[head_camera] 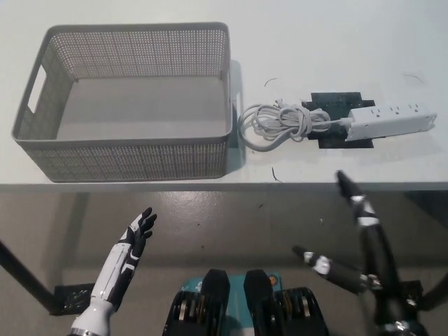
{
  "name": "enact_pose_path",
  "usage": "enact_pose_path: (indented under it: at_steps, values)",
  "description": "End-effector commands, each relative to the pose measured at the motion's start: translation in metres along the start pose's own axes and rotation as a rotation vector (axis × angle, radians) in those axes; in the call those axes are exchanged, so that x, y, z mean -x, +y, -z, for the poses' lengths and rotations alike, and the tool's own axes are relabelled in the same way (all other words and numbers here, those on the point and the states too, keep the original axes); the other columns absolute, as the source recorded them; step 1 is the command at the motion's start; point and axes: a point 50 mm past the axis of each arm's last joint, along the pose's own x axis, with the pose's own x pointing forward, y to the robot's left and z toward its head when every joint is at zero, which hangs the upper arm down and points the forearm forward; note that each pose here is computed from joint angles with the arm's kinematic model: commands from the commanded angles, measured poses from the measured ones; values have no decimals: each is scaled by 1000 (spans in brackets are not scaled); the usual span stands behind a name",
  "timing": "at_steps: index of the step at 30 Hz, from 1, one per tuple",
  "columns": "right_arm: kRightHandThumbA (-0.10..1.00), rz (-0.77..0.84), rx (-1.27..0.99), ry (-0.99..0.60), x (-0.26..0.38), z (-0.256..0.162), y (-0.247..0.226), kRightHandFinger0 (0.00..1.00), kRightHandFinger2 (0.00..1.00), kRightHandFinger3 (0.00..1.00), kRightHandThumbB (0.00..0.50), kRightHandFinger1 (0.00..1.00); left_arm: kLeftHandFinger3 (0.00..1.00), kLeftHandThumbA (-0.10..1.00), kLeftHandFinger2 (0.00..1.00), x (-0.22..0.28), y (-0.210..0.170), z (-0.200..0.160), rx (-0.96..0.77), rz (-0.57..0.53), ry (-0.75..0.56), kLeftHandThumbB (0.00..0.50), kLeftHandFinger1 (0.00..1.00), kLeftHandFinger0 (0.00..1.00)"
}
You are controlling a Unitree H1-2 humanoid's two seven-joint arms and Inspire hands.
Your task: Use the right hand to pick up a power strip and put it into a container on the left side
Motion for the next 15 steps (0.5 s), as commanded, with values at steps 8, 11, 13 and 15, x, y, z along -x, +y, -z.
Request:
enact_pose_path:
  at_steps: [8,11,13,15]
  values:
    - [762,95,349,-289,-32,-117,-104,1000,1000,1000,228,1000,1000,1000,1000,-1,8,-18,-35,26,-113,247,1000,1000]
    - [744,89,486,-316,-53,-141,-123,1000,1000,1000,227,1000,1000,1000,1000,-1,8,-18,-35,26,-112,252,1000,1000]
    - [787,89,595,-320,-72,-151,-133,1000,1000,1000,249,1000,1000,1000,1000,-3,9,-18,-42,22,-115,260,1000,1000]
    - [873,86,739,-298,-98,-158,-139,1000,1000,1000,281,1000,1000,1000,1000,-5,10,-18,-48,21,-113,258,1000,1000]
